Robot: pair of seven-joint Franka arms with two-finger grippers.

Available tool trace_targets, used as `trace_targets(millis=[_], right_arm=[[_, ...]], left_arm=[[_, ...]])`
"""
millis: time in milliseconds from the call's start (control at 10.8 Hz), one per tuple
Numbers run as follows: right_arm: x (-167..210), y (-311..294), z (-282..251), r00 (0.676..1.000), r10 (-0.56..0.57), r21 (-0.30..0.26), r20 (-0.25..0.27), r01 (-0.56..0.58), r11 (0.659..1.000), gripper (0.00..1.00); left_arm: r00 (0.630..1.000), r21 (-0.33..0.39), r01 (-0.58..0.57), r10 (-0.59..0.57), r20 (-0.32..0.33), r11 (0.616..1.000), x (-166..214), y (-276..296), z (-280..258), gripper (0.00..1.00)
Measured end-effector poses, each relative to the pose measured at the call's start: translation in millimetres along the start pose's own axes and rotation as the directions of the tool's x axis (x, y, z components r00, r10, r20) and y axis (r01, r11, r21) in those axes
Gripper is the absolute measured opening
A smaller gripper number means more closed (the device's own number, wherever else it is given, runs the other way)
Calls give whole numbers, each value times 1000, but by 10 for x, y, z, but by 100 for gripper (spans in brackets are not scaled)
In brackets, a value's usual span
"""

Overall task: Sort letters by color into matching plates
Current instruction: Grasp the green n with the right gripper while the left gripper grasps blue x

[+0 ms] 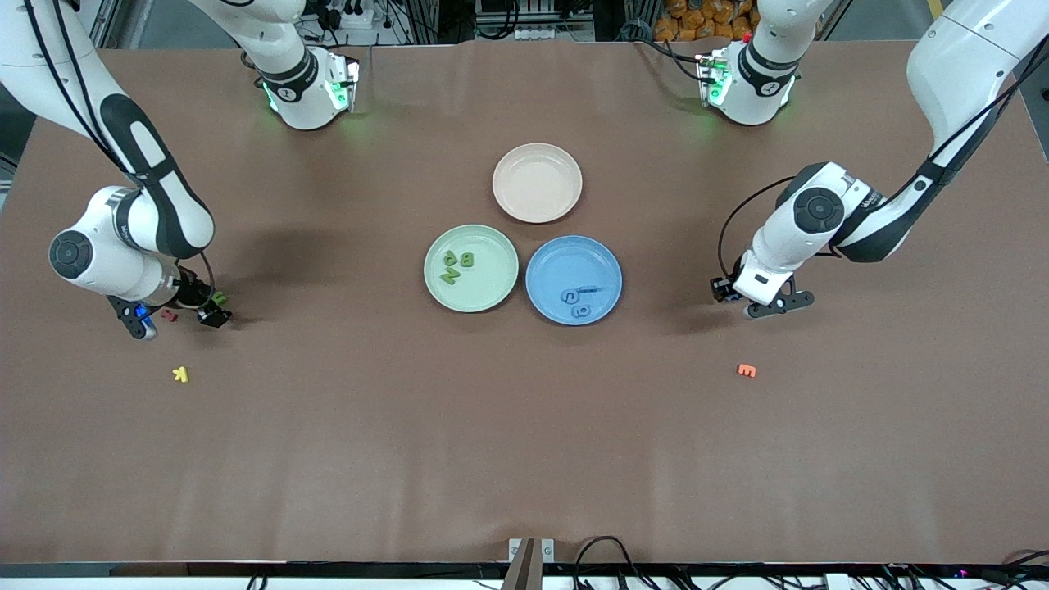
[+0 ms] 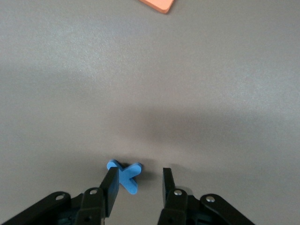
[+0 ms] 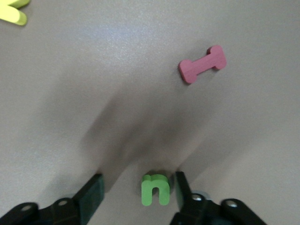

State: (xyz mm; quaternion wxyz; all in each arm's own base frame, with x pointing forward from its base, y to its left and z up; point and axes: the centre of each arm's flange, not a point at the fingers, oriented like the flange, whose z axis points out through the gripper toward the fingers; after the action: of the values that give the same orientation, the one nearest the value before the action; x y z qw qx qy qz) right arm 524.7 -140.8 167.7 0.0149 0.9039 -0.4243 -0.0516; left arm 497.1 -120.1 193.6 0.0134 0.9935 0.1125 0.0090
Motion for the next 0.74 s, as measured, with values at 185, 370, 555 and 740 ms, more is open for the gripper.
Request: trace_targets(millis=[185,370,555,740], right_arm=[[-4,-13,-5,1000,-2,1,-1,2,1000,61],[-3,-13,-5,1000,-2,1,-2,2,1000,62],[-1,-14,-9,1000,-2,2,-3,2,1000,58],[4,-8,-18,1000,-1,2,-4,1,1000,53]], left_arm=[[1000,-6,-7,7,-6,1000,-16,-15,10,46],[999,3,-38,38,-34,999,-11,-125,29,46],[998,11,-45,45,-47,999,3,-255,48,47],[998,11,-48,49,-46,999,-14,-262,58,50]])
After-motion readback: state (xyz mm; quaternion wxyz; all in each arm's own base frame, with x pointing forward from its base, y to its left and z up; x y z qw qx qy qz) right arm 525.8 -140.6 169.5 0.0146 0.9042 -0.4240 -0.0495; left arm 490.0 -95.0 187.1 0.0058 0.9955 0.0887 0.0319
